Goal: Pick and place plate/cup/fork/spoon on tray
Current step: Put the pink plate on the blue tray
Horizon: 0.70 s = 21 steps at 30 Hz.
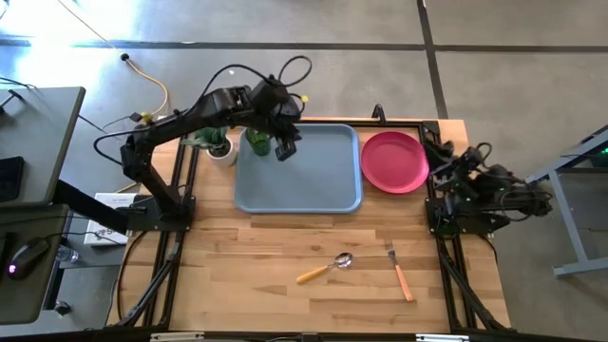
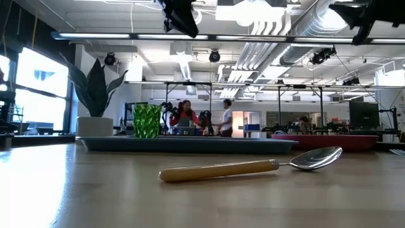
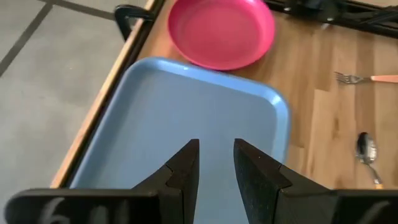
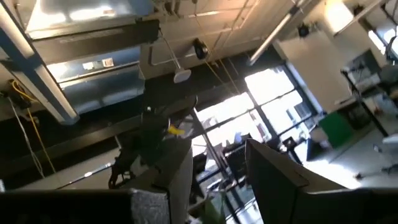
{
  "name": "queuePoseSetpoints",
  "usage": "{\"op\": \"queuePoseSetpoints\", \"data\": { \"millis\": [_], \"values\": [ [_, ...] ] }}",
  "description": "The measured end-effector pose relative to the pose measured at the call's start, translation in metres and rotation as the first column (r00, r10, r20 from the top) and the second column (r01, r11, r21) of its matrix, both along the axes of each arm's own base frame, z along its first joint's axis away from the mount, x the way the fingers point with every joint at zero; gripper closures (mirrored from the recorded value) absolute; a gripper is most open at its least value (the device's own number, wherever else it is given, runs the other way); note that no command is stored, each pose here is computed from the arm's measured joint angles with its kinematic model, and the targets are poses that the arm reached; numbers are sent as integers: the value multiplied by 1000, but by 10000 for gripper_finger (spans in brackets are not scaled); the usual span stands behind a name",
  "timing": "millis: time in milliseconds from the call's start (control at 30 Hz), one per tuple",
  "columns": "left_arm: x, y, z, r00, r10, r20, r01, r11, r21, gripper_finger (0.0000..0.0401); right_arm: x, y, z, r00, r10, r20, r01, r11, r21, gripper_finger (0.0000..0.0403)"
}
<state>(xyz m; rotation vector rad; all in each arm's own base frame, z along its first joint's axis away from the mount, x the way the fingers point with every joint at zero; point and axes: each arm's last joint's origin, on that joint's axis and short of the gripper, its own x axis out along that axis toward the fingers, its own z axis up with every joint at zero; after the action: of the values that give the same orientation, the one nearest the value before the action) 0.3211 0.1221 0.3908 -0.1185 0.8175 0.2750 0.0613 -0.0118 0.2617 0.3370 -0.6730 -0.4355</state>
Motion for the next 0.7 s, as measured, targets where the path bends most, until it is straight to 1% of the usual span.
{"op": "queuePoseSetpoints", "data": {
  "millis": [100, 200, 300, 400, 467, 533, 633, 700],
  "values": [
    [3, -9, 0, 1000, -12, 4, 12, 1000, -15, 311, -10, -1, 21, 999, -35, -37, 34, 998, -48, 263],
    [7, -19, 0, 1000, -21, 11, 21, 999, -32, 311, -23, -1, 42, 994, -47, -98, 41, 997, -71, 263],
    [10, -29, 0, 999, -25, 21, 26, 998, -55, 311, -34, -3, 60, 981, -62, -184, 56, 998, -35, 263],
    [13, -41, 0, 999, -35, 28, 37, 996, -76, 311, -40, -4, 75, 948, -65, -311, 72, 997, 10, 263],
    [20, -48, -1, 998, -33, 45, 37, 996, -85, 311, -40, -4, 83, 910, -45, -412, 66, 997, 36, 263],
    [27, -55, -5, 998, -39, 51, 43, 994, -99, 311, -37, -4, 90, 857, -26, -514, 65, 996, 59, 263],
    [42, -66, -11, 995, -53, 79, 61, 992, -106, 311, -31, -4, 99, 755, 0, -656, 81, 992, 93, 263],
    [50, -73, -18, 996, -55, 70, 62, 992, -107, 311, -26, -3, 103, 678, 21, -735, 95, 989, 117, 263]
  ]
}}
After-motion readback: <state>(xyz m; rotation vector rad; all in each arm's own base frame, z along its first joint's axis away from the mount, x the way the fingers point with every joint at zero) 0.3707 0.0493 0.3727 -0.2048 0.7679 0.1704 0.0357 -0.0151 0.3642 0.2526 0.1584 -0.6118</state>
